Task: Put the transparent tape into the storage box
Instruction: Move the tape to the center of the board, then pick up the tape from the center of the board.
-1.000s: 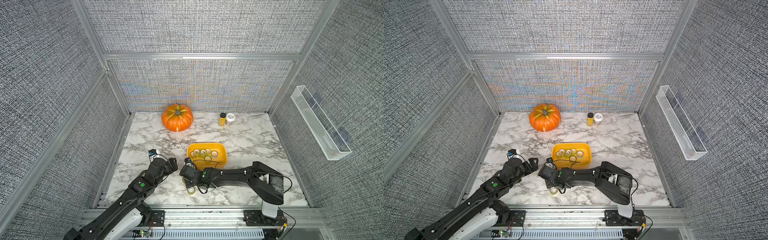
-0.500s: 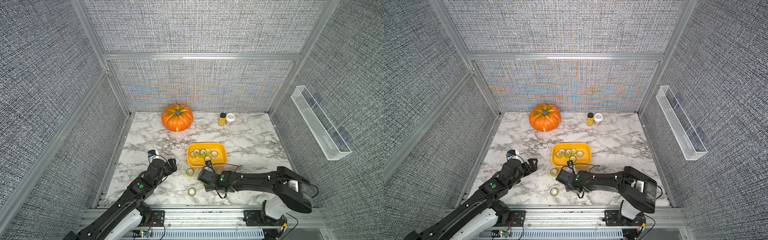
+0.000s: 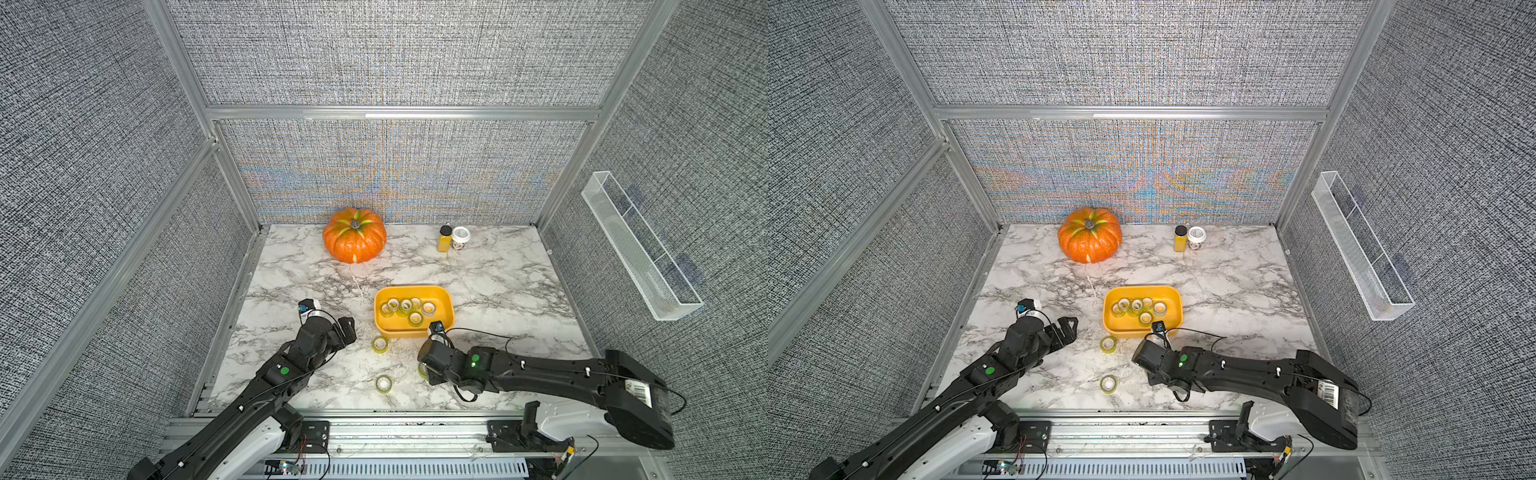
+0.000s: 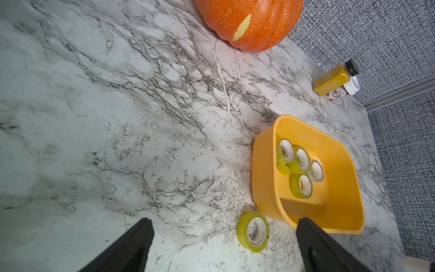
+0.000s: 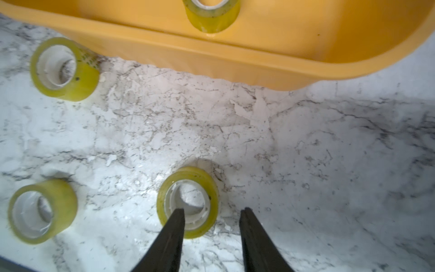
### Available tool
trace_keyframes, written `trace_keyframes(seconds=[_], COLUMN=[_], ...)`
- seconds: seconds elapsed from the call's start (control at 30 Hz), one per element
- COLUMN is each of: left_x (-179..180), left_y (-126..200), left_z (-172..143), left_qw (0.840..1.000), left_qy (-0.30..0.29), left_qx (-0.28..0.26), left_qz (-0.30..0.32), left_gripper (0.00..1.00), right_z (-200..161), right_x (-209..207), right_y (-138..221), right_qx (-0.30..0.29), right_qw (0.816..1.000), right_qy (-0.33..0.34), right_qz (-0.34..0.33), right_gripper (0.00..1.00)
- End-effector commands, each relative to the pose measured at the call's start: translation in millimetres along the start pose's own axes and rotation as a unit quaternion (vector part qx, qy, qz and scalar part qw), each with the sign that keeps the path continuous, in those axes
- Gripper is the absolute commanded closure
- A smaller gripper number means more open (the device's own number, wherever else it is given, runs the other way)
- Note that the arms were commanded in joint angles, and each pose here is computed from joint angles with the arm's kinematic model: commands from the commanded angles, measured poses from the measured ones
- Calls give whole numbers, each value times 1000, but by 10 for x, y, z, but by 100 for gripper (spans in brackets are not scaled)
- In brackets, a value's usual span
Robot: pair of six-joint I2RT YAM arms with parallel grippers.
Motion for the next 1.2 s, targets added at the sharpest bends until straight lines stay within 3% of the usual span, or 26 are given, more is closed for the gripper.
trace_keyframes(seconds=[0.0, 0.47, 0.63, 0.77, 0.83, 1.17], left_x=[-2, 29, 35, 50, 47, -46], left_y=[9, 16, 28, 26, 20, -45], left_z=[8, -6, 0, -1, -3, -16], left_qw=[1000, 1000, 1000, 1000, 1000, 1000], left_qy=[1, 1, 0, 0, 0, 6], left_qx=[-5, -4, -8, -11, -11, 11], left_qz=[-6, -3, -2, 0, -1, -20], left_gripper=[0, 0, 0, 0, 0, 0], right_z=[64, -45, -80, -12, 164, 1011], right_x=[132, 332, 372, 353, 391, 296], right_y=[5, -422, -457, -352, -193, 432], right_qx=[-20, 65, 67, 51, 19, -118], right_qw=[997, 996, 995, 995, 997, 990], right_qy=[20, 68, 76, 79, 76, 72], right_qz=[70, 6, -21, -31, -18, 19], right_gripper=[55, 56, 66, 87, 92, 93])
Point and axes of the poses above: each gripper's point midway between its finger pads, its own y axis back along the fingers, its own x axis along the line the jaws close on, z = x × y, the point moved 10 cm from there along y, back along the fingers, and after that the axes turned 15 degrees about y, right-handed, at the moved point
